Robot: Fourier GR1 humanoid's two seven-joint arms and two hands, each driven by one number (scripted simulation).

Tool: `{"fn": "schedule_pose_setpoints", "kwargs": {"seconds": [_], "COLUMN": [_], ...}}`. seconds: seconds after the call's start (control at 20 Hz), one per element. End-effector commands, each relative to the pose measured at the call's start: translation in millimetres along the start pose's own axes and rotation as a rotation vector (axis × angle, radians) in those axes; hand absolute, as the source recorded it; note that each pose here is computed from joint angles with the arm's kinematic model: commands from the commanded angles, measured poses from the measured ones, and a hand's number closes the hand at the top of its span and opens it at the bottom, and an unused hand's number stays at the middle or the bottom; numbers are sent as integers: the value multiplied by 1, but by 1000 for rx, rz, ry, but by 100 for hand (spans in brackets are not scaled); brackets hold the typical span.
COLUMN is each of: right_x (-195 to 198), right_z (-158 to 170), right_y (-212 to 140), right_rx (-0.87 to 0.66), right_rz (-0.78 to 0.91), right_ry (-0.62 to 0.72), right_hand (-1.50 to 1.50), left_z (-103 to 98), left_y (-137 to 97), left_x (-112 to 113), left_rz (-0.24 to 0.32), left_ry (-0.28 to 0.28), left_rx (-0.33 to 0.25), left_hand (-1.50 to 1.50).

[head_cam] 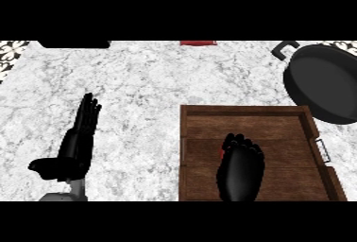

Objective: Pick the bell pepper from the tray and place it in the pot

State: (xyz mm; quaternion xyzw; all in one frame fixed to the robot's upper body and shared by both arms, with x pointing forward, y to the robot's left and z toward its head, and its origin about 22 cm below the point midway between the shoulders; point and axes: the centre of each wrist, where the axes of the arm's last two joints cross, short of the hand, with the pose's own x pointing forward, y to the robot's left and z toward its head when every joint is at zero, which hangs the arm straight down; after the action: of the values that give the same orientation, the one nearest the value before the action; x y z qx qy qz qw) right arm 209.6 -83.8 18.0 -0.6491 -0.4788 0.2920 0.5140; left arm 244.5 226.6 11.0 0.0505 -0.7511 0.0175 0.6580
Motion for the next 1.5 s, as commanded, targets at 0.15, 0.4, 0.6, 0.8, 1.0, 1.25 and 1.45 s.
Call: {"fn": "schedule_pose_setpoints", "kwargs": {"seconds": [0.15,0.4,0.6,0.8,1.0,1.25,1.45], "right_x": [-15,-30,-46,-49,-49,-50,-48], "right_z": [-96,-145,-207,-260,-298,-329,-340], "right_y": [9,-1,-19,-47,-77,-98,-100], "right_rx": [135,234,171,38,-105,-167,-208], "right_rz": [-42,-127,-103,-62,10,104,154], "right_ry": [322,516,592,639,647,754,828], "right_hand": [150,150,150,150,150,150,150], "left_z": [-2,-6,-9,-13,-11,-12,-16], "left_y": [-7,-12,-18,-27,-37,-42,-33], "left_x": [1,4,7,12,8,10,11], "left_rz": [21,11,20,21,20,31,17], "left_ry": [-38,-63,-75,-80,-57,-70,-66], "left_rx": [-61,-76,-107,-131,-165,-174,-165], "left_hand": [0,0,0,0,0,0,0]}}
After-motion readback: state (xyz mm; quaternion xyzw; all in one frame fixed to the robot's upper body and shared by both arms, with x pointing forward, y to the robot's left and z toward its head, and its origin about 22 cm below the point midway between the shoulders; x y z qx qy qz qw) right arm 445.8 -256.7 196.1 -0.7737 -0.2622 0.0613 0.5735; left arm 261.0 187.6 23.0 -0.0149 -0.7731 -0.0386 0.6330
